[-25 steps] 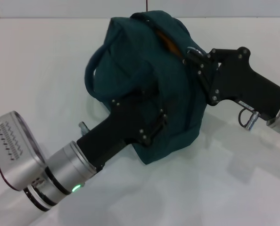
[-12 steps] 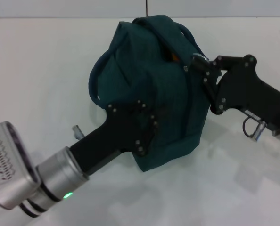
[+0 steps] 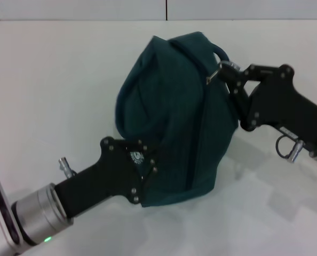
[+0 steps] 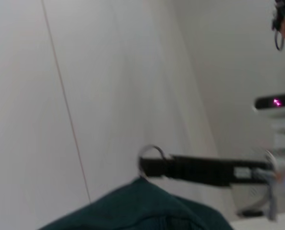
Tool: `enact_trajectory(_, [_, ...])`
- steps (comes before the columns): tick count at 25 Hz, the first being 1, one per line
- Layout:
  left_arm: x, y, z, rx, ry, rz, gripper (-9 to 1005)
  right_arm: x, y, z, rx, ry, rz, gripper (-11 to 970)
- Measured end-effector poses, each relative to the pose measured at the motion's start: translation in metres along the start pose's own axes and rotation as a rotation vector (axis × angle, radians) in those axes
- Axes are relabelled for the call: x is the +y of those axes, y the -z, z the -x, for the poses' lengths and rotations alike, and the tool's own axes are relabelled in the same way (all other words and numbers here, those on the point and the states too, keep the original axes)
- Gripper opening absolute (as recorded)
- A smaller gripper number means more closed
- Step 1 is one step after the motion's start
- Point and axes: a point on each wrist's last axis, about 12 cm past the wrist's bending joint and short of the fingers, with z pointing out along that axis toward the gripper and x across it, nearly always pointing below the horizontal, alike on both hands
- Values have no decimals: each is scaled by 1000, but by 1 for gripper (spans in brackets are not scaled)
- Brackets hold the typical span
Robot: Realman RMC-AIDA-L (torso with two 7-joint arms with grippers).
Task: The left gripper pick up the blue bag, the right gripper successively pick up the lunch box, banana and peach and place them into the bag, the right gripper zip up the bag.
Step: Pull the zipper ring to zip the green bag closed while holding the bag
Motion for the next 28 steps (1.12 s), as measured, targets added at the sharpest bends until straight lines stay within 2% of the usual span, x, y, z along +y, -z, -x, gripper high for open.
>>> enact_trajectory(6, [-4,5,-2,20,-22,-10,49,-7,-4,3,-21,-7,-42,13])
enact_trajectory(11, [-2,15,-3,45,-24,38,48,-14,-4,0,0,-5,-89,13])
enact_trajectory(20, [4,31,2,22,39,100,48,-19,3,-2,16,-27,-154,12])
enact_trajectory(25, [8,28,3,8,90,112,51,-15,1,-5,35,-48,-146,12])
enact_trajectory(28, [1,20,0,14,71,113,57,-16,-1,-7,49,-46,-145,12])
